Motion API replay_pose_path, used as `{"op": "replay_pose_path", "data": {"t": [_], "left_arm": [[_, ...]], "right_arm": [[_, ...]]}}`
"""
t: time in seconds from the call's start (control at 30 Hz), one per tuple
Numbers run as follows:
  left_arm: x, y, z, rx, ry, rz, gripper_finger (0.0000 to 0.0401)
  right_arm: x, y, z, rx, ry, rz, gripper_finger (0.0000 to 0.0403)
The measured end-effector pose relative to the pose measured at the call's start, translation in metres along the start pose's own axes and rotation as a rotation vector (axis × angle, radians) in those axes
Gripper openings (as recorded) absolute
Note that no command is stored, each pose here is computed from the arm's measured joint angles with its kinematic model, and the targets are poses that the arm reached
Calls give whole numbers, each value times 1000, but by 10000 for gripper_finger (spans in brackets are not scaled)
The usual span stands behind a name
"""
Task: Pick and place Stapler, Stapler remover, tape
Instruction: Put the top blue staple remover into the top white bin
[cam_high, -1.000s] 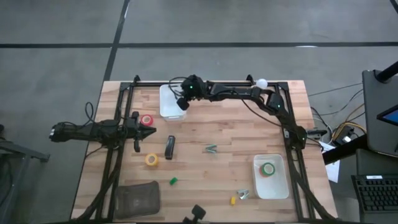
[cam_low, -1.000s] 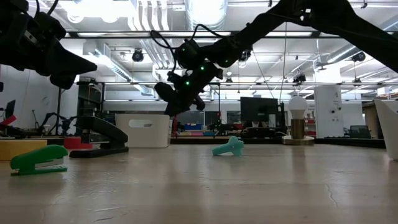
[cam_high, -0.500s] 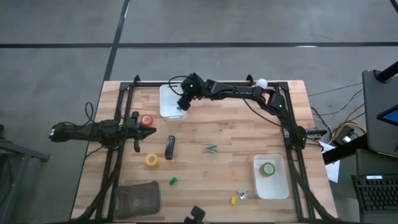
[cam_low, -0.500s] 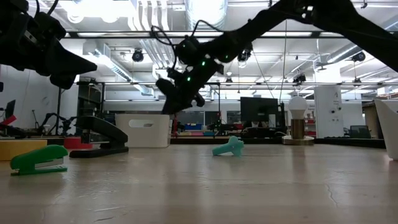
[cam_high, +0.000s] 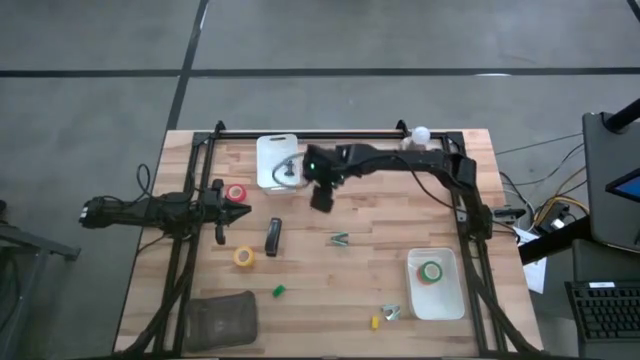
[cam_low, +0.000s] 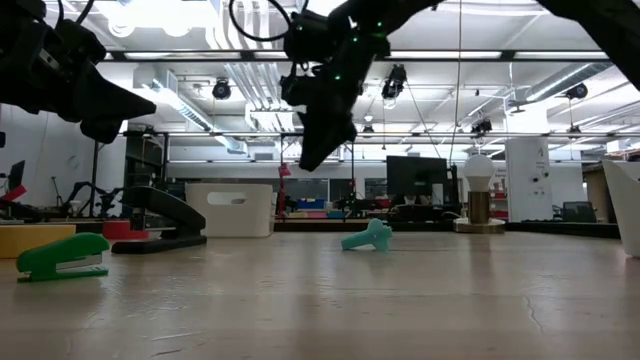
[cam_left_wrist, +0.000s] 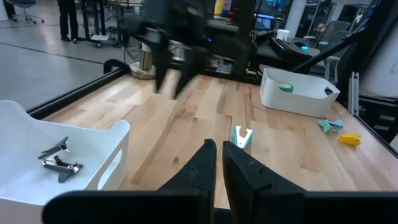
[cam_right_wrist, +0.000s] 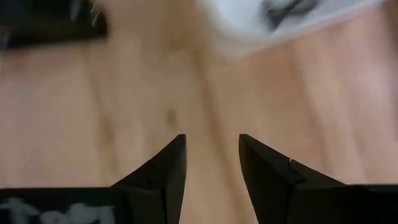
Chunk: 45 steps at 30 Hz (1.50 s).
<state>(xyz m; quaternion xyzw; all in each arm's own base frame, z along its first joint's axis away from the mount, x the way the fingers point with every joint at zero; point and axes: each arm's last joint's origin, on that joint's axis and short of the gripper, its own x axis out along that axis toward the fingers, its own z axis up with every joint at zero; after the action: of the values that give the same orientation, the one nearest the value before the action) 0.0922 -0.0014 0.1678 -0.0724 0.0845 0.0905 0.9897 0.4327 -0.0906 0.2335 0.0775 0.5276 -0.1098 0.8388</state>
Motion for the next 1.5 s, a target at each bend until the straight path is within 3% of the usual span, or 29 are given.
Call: {"op": "replay_pose_path", "data": {"t": [0.23,0.67,1.2,1.5], "left_arm": [[0,0,0,0,0,0,32],[0,0,0,0,-1,0,32],[0,0,0,0,-1,0,32],[0,0,0,0,-2,0,32]], "right_arm": [[-1,45,-31,-134,146,26,138],[7,83,-65,-302,237,92,108],[32,82,-90,-306,265,98,82],[37,82,-91,-307,235,99,65]]}}
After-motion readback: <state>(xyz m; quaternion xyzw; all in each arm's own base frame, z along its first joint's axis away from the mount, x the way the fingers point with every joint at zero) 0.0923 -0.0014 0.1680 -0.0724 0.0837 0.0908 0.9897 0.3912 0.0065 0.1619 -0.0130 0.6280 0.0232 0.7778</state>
